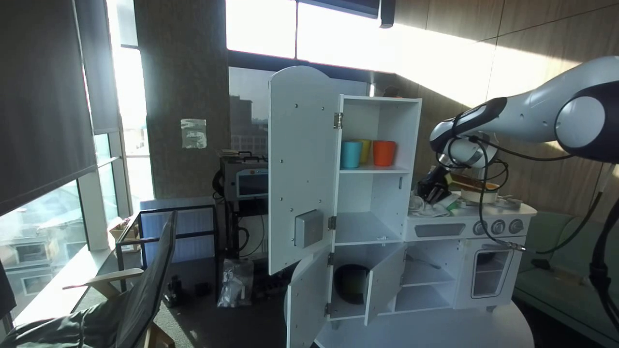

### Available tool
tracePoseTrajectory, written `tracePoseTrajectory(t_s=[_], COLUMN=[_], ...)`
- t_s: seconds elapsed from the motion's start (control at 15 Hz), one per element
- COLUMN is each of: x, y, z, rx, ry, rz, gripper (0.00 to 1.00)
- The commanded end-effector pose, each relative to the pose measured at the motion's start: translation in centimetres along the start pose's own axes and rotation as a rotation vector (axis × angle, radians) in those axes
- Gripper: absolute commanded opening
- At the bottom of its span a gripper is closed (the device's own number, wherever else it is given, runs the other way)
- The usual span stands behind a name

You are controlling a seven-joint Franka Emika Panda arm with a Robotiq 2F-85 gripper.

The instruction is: Pick up the white towel in the compartment and wipe the inside of the sink

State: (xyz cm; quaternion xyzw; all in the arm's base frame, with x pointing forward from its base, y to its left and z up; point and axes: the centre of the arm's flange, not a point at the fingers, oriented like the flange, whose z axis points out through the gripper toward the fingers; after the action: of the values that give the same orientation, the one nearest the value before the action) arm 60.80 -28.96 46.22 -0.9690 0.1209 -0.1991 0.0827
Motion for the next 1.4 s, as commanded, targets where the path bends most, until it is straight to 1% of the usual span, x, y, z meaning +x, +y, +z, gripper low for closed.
tracePoseTrajectory(t_s=[0.0,0.07,0.13,0.2,0.4,0.6,0.67,0.73,0.87,0.93,1.0,1.07,1.13,1.33], x=[-1.1,-1.5,-1.7,-1.6,-0.1,2.0,2.4,2.5,1.9,1.6,1.2,1.0,0.7,0.0], y=[3.5,2.6,1.8,1.1,-1.1,-1.0,-0.5,-0.1,0.6,0.9,1.1,1.4,1.4,-0.4], z=[1.9,1.9,2.0,2.2,2.6,2.6,1.7,0.8,-1.6,-2.2,-2.9,-3.4,-3.8,-3.8], rx=[-0.059,-0.013,0.01,0.023,0.05,0.025,0.006,0.004,-0.007,-0.03,-0.059,-0.063,-0.062,-0.034], ry=[-0.051,-0.051,-0.058,-0.057,-0.013,0.041,0.068,0.091,0.132,0.154,0.154,0.159,0.17,0.187], rz=[0.039,0.021,0.003,-0.017,-0.097,-0.116,-0.107,-0.096,-0.075,-0.077,-0.077,-0.064,-0.069,-0.125], gripper=[0.08,0.08,0.08,0.08,0.08,0.08,0.08,0.08,0.08,0.08,0.08,0.08,0.08,0.08])
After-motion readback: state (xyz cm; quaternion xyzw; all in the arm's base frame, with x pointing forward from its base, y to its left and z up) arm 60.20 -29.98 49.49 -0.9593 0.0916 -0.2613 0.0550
